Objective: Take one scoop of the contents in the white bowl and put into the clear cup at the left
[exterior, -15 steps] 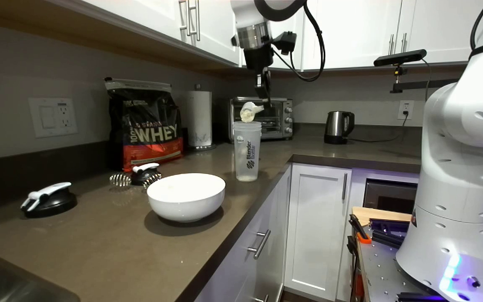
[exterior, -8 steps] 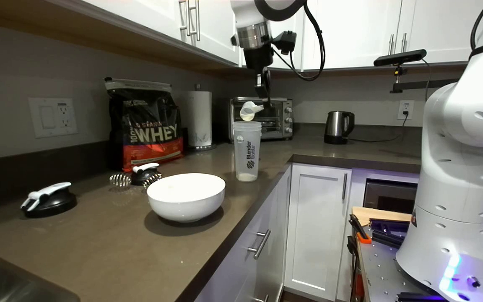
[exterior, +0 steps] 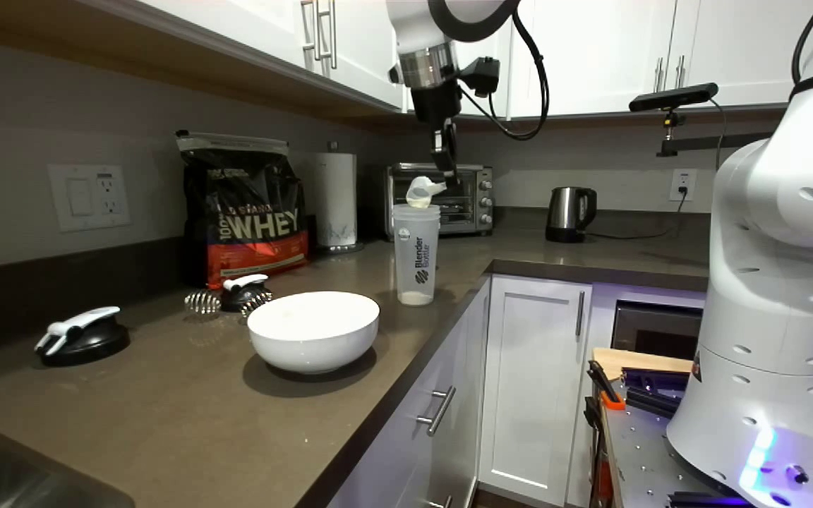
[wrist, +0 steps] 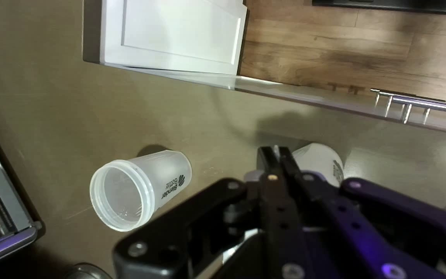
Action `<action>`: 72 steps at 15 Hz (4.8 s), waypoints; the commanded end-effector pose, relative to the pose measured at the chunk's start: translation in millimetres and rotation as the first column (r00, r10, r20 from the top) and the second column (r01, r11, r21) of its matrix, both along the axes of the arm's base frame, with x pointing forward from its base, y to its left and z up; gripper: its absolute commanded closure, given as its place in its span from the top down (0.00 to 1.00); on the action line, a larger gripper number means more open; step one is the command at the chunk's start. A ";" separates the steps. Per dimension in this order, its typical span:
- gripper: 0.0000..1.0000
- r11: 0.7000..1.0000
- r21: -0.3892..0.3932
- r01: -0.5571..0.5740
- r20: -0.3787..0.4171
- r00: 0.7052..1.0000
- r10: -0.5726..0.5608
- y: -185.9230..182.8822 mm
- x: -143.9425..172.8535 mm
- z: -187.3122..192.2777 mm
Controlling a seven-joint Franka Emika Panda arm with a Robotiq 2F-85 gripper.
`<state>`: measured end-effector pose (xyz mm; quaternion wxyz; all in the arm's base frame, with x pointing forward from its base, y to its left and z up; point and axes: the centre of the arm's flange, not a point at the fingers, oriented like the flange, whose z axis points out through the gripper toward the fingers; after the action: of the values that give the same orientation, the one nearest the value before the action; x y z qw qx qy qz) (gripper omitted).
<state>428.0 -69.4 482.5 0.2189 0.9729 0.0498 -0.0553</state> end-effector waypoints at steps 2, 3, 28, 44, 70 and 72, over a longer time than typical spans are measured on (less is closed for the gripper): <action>0.01 1.000 -0.019 -0.001 0.003 1.000 0.002 7.1 -3.3 -7.8; 0.01 1.000 -0.029 -0.004 0.009 1.000 0.005 7.2 -3.4 -6.2; 0.01 0.993 -0.111 -0.044 0.055 0.997 0.051 18.0 -12.9 21.4; 0.01 0.998 0.054 -0.018 0.077 0.997 0.014 31.4 -11.5 23.5; 0.01 0.832 0.551 -0.056 0.142 0.989 -0.027 102.6 10.8 26.1; 0.01 0.839 0.539 -0.075 0.132 0.991 0.004 117.5 12.1 16.5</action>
<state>433.9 30.3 513.1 -0.0594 0.9969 0.0436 0.0258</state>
